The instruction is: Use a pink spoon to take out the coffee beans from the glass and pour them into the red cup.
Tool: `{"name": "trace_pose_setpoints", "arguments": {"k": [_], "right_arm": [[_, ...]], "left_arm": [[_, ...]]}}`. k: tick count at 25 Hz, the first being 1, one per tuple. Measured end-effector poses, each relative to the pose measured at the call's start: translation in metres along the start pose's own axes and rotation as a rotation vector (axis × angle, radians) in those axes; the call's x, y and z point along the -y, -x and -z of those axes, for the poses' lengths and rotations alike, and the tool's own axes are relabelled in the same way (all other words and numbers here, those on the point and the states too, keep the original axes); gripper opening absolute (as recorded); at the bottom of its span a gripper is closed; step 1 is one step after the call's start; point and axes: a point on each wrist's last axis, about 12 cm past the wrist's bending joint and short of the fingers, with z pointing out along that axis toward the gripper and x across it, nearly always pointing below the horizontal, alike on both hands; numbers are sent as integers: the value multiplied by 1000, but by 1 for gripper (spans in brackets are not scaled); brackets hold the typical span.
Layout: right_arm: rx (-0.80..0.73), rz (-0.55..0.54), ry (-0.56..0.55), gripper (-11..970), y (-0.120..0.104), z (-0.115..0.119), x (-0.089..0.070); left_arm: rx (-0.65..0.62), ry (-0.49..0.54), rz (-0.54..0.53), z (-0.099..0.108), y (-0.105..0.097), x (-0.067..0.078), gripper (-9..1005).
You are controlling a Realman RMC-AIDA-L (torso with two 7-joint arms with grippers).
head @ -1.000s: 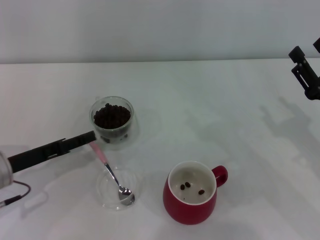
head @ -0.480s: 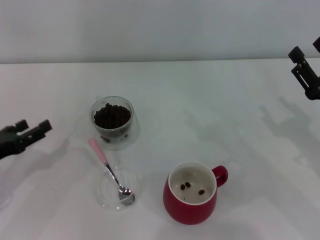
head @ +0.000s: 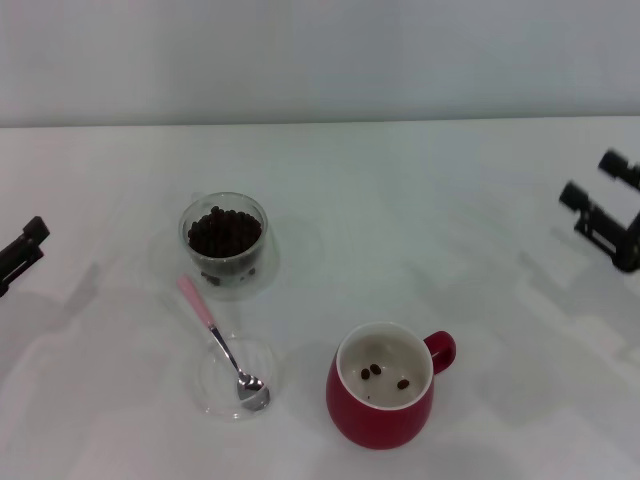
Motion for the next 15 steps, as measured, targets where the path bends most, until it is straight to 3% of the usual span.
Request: {"name": "trace_pose_setpoints", "arguments": {"k": [4, 15], "right_arm": [[-83, -24, 57, 658, -4, 13, -2], [-102, -39, 14, 658, -11, 39, -6]], "left_arm": [[29, 50, -53, 3, -8, 0, 873], [67, 200, -150, 21, -27, -1, 872]]}}
